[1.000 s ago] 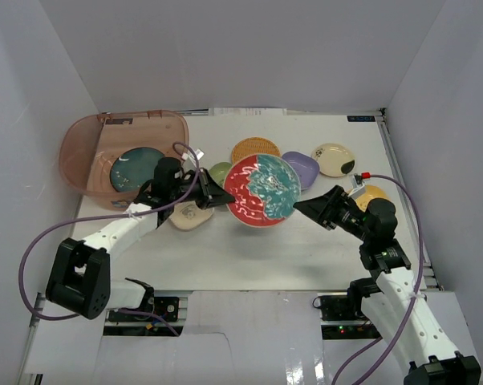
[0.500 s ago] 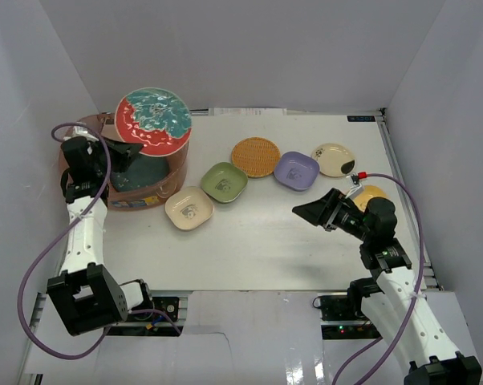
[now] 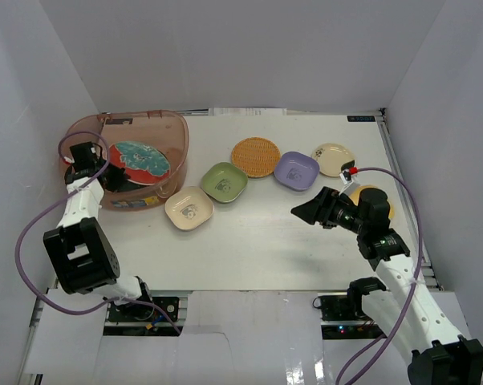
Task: Place the plates into the plastic bin on the countertop
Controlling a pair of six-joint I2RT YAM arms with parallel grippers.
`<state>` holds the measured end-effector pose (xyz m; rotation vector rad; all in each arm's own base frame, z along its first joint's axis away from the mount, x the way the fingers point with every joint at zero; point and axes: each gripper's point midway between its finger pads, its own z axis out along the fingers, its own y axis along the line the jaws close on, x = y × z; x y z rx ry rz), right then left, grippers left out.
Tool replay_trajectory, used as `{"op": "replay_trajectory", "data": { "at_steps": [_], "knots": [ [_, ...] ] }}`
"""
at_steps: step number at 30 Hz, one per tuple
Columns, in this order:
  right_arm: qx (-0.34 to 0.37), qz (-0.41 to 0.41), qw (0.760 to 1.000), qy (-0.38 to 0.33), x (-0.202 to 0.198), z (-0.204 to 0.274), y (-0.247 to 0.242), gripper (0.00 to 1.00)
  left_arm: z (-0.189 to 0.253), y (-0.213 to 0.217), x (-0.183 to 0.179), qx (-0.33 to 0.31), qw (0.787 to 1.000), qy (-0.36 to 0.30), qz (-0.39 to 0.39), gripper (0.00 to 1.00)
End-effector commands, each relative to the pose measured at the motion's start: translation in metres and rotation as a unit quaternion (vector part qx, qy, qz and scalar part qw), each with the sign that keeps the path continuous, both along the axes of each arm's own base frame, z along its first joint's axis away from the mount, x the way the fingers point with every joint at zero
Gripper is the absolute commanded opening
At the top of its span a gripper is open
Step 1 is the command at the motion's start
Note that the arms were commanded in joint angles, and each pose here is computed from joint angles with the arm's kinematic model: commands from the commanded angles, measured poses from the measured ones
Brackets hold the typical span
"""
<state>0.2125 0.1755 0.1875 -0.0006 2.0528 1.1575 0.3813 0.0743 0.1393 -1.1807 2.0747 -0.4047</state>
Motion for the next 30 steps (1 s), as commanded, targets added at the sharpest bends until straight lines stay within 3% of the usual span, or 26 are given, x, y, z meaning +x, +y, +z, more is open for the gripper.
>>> {"op": "replay_trajectory", "data": {
  "at_steps": [1,6,8,9,12,19,23,25,27,28,30],
  "knots": [
    [-0.011,0.005,0.999,-0.036,0.008,0.013,0.002,0.82,0.067,0.01,0.045,0.033,0.993,-0.112,-0.022,0.0],
    [-0.018,-0.009,0.999,-0.027,0.018,0.004,0.001,0.82,0.049,0.015,0.051,0.046,0.994,-0.089,-0.037,0.0],
    [-0.024,-0.031,0.999,-0.016,0.028,-0.006,-0.002,0.8,0.038,0.017,0.051,0.05,0.995,-0.073,-0.042,0.16],
    [-0.023,-0.051,0.998,-0.004,0.033,-0.013,-0.005,0.77,0.031,0.019,0.048,0.055,0.996,-0.062,-0.039,0.31],
    [-0.001,-0.085,0.996,0.004,0.049,-0.017,-0.005,0.69,0.023,0.023,0.043,0.066,0.996,-0.051,-0.032,0.57],
    [0.005,-0.146,0.989,0.02,0.084,-0.034,0.003,0.5,0.02,0.025,0.039,0.071,0.996,-0.049,-0.019,0.98],
    [-0.018,-0.139,0.99,-0.008,0.112,-0.022,0.012,0.37,0.025,0.024,0.037,0.104,0.993,-0.052,-0.005,0.98],
    [-0.059,-0.089,0.994,-0.02,0.12,-0.031,0.022,0.38,0.032,0.024,0.036,0.118,0.991,-0.059,0.002,0.98],
    [-0.079,-0.038,0.994,-0.058,0.137,-0.005,0.037,0.41,0.036,0.021,0.035,0.134,0.988,-0.071,0.009,0.98],
    [-0.11,-0.013,0.993,-0.031,0.141,-0.025,0.04,0.43,0.048,0.017,0.034,0.142,0.986,-0.09,0.007,0.98],
    [-0.15,0.028,0.984,-0.089,0.164,-0.003,0.046,0.47,0.061,0.004,0.037,0.161,0.98,-0.115,-0.008,0.98]
  ]
}}
